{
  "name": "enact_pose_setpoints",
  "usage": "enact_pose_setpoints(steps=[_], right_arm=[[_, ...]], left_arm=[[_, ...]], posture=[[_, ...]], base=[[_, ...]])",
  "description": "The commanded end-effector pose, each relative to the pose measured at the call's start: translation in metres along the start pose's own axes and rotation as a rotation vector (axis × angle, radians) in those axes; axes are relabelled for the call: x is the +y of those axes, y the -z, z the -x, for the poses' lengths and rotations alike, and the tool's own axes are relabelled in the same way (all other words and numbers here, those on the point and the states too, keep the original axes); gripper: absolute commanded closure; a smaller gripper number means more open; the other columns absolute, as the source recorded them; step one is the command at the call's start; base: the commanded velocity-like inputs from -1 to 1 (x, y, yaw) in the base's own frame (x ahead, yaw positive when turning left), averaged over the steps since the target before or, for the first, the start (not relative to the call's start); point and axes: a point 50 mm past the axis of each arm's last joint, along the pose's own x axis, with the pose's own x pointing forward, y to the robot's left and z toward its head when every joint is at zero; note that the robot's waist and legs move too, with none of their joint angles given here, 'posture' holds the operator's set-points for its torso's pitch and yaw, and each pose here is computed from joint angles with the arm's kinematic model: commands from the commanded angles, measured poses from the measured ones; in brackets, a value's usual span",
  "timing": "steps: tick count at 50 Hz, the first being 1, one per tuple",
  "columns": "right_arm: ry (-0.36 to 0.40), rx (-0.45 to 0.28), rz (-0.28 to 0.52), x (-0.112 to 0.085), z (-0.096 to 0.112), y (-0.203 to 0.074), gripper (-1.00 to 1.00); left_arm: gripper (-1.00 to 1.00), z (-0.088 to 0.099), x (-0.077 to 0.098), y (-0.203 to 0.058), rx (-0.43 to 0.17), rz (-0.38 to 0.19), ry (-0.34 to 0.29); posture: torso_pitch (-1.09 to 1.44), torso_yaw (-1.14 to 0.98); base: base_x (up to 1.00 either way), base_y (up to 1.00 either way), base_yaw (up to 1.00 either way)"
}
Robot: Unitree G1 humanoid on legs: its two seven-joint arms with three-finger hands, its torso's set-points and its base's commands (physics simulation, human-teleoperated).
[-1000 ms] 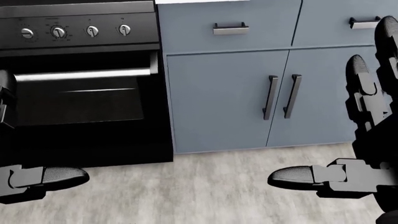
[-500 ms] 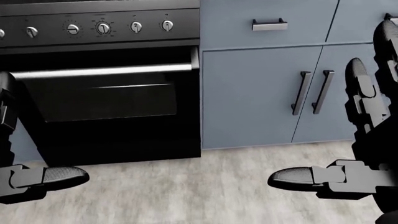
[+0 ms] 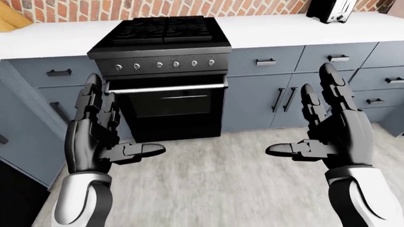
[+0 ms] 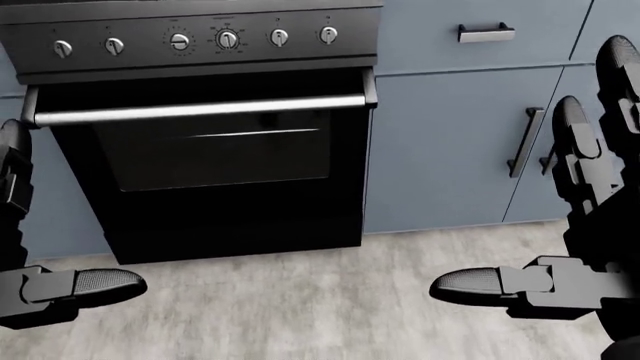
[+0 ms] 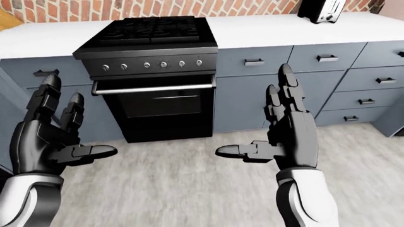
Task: Navigate to the stove.
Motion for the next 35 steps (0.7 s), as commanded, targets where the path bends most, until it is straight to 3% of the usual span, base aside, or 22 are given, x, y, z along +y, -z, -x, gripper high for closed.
enact_pose_setpoints(steps=[1,22,24,25,35], right_arm=[[0.001,-0.084,0.01,0.0,0.002,-0.012,-1.0],[0.001,-0.085,0.011,0.0,0.001,-0.012,-1.0],[-0.008,-0.079,0.011,0.002,0.001,-0.011,-1.0],[-0.015,-0.07,0.064,0.004,0.001,-0.009,-1.0],[0.006,-0.044,0.052,0.001,-0.002,-0.001,-1.0]], left_arm=[[-1.0,0.001,-0.005,-0.014,-0.088,0.003,0.033],[-1.0,0.0,-0.006,-0.013,-0.085,0.003,0.036],[-1.0,0.0,-0.006,-0.013,-0.085,0.003,0.036],[-1.0,0.0,-0.006,-0.012,-0.085,0.003,0.036],[-1.0,0.001,-0.005,-0.012,-0.083,0.003,0.036]], posture=[[0.0,0.0],[0.0,0.0],[0.0,0.0],[0.0,0.0],[0.0,0.0]], base=[[0.0,0.41,0.0],[0.0,0.4,0.0],[0.0,0.4,0.0],[0.0,0.41,0.0],[0.0,0.09,0.0]])
